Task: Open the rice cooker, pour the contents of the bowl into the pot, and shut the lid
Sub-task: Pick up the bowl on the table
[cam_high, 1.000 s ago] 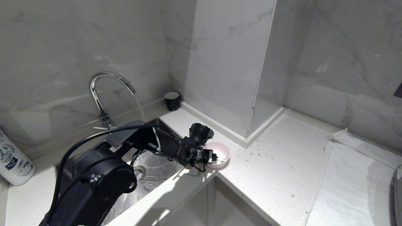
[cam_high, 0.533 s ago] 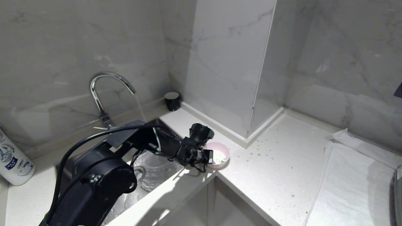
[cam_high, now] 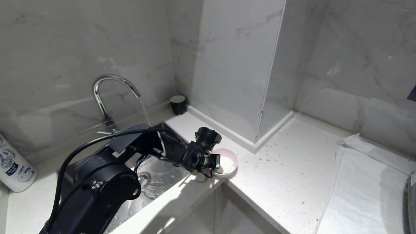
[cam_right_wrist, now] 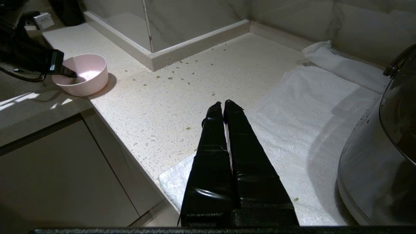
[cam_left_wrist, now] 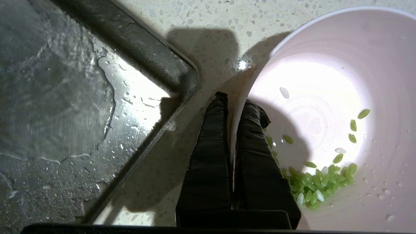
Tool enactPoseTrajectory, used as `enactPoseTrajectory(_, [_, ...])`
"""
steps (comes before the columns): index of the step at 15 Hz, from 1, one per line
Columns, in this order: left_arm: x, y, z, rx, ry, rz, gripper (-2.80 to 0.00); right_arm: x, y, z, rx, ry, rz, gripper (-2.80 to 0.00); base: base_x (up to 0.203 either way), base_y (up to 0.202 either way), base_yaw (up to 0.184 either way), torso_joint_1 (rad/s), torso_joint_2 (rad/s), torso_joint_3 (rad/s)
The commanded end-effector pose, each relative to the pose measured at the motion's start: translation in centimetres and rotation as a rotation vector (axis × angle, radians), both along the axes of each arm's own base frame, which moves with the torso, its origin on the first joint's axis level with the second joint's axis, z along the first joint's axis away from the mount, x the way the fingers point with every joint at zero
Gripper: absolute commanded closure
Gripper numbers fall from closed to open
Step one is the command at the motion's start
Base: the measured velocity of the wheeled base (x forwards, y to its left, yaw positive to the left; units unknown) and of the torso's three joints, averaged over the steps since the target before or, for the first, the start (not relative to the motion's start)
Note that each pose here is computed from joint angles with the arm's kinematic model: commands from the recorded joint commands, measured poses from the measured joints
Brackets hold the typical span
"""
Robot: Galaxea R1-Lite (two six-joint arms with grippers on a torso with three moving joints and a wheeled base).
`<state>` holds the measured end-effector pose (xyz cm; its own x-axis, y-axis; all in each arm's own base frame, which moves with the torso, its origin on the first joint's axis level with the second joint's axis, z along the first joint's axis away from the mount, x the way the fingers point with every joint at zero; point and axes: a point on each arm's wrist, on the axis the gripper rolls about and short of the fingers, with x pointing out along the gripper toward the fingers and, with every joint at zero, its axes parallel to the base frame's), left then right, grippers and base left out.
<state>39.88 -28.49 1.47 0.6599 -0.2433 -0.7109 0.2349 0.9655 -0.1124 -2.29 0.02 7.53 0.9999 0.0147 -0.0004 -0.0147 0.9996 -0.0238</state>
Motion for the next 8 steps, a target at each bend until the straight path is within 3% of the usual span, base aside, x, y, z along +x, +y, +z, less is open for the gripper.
enactPoseTrajectory(1, [-0.3,0.3,0.4,0.002,0.005,0.004,0.0,0.0,0.0,0.0,-0.001,0.003,0.001,0.0,0.0,0.0,0.0,0.0,0.0,0.0])
enactPoseTrajectory(5, [-1.1,2.2,1.7,0.02,0.047,0.024,0.0,0.0,0.0,-0.1,-0.001,0.004,0.001,0.0,0.0,0.0,0.0,0.0,0.0,0.0])
enactPoseTrajectory(8, [-0.4,5.2,2.8,0.007,0.055,0.093,0.0,0.0,0.0,0.0,-0.001,0.003,0.001,0.0,0.0,0.0,0.0,0.0,0.0,0.0])
